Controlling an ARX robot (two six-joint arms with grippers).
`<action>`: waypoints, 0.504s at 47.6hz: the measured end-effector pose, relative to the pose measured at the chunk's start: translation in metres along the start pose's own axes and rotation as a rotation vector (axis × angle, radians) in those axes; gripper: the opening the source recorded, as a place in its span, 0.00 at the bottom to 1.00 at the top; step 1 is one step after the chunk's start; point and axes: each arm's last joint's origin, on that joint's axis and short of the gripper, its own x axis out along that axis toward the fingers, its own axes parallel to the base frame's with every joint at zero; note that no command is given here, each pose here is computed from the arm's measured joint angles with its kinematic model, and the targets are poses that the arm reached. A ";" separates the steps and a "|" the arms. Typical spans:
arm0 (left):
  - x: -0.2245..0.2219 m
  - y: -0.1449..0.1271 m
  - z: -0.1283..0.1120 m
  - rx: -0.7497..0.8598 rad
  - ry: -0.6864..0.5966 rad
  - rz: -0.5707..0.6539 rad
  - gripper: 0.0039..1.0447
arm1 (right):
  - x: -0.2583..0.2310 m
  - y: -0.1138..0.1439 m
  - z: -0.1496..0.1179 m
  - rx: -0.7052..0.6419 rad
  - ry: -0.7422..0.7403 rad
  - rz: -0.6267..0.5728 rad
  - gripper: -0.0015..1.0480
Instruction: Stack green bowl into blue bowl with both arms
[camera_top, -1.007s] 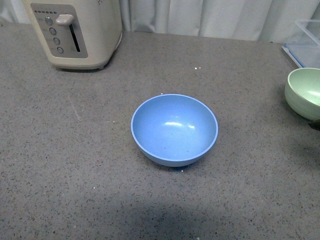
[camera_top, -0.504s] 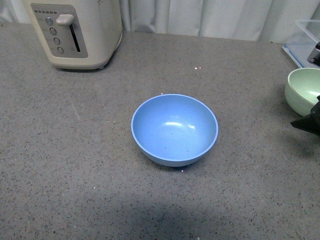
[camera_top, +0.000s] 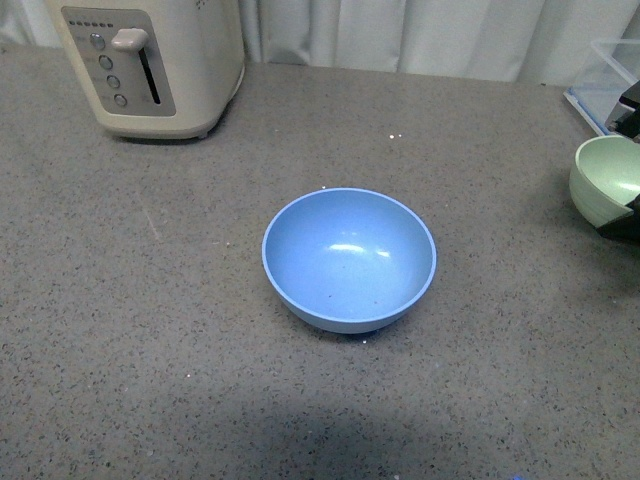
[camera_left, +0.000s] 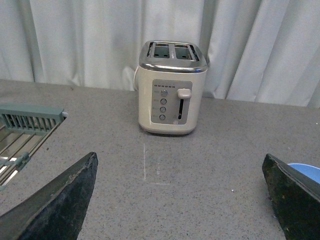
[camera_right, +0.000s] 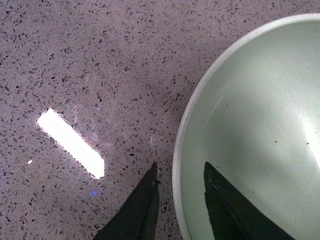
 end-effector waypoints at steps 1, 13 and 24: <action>0.000 0.000 0.000 0.000 0.000 0.000 0.94 | 0.000 0.000 0.000 -0.002 -0.001 0.000 0.22; 0.000 0.000 0.000 0.000 0.000 0.000 0.94 | -0.013 0.001 0.017 -0.065 -0.021 0.002 0.02; 0.000 0.000 0.000 0.000 0.000 0.000 0.94 | -0.067 0.034 0.081 -0.257 -0.190 0.066 0.02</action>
